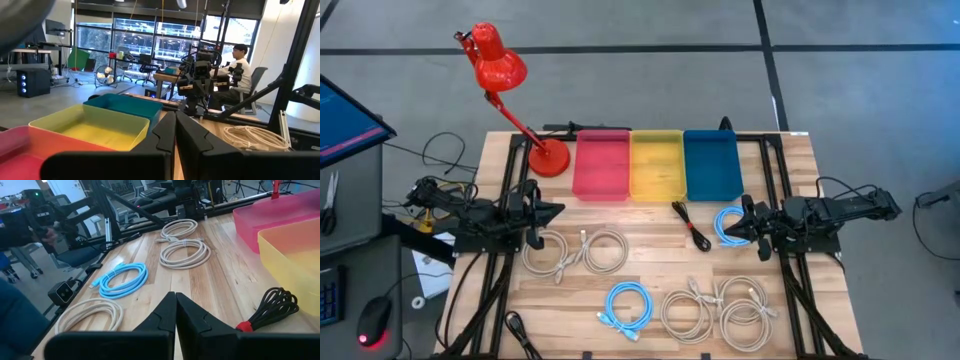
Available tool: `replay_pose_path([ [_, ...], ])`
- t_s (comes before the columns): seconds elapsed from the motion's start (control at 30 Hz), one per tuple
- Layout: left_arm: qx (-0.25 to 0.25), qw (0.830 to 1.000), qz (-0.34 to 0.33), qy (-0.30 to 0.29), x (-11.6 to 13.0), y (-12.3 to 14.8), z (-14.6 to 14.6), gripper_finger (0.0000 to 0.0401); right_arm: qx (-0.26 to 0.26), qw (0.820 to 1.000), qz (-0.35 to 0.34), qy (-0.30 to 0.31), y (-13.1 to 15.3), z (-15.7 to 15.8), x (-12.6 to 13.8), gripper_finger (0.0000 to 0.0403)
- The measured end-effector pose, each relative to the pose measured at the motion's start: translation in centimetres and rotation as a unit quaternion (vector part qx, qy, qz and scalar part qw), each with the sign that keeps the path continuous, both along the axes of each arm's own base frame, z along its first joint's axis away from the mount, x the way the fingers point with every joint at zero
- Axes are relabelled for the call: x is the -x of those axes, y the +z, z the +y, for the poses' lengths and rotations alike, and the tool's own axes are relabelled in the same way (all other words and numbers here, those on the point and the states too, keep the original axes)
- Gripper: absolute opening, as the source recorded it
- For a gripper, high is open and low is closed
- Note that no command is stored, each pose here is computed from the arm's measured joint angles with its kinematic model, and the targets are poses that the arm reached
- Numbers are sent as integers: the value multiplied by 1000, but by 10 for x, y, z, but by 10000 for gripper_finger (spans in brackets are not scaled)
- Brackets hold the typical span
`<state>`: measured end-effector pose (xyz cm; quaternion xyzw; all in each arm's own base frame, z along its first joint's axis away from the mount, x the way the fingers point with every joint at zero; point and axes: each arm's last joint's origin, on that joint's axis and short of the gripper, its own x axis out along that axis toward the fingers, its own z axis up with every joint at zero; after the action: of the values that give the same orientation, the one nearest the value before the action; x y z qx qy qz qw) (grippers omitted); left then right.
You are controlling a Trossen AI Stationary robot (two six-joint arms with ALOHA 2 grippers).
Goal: Pick & Place USB Port
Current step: Put the top right black charger cable into the blue bin
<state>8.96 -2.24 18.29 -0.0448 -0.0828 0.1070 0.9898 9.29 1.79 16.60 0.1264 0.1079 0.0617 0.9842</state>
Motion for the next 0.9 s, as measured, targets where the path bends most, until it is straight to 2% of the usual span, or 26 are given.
replay_pose_path([
  [0.07, 5, 1000, -2, -1, 0, 0, 0, 11, 0, 1000, 0, 0, 0, 0, 0, 0],
  [0.17, 44, 999, -17, -7, 0, 1, 0, 11, -5, 1000, 1, -1, 0, 0, 0, 0],
  [0.3, 144, 988, -55, -24, 1, 5, 0, 11, -82, 996, 2, -39, 1, -1, -1, 0],
  [0.43, 227, 969, -84, -41, 2, 7, 1, 12, -180, 978, -10, -109, 4, -5, -1, 0],
  [0.57, 253, 962, -96, -47, 2, 8, 1, 11, -189, 974, -23, -122, 6, -7, -2, 0],
  [0.73, 242, 965, -97, -38, 2, 9, 1, 11, -203, 969, -69, -119, 15, -8, -3, 0],
  [0.83, 279, 953, -112, -24, 3, 10, 3, 10, -243, 958, -86, -123, 19, -9, -3, 0],
  [0.9, 277, 955, -104, -21, 1, 10, 2, 6, -262, 953, -85, -129, 20, -10, -3, 0],
])
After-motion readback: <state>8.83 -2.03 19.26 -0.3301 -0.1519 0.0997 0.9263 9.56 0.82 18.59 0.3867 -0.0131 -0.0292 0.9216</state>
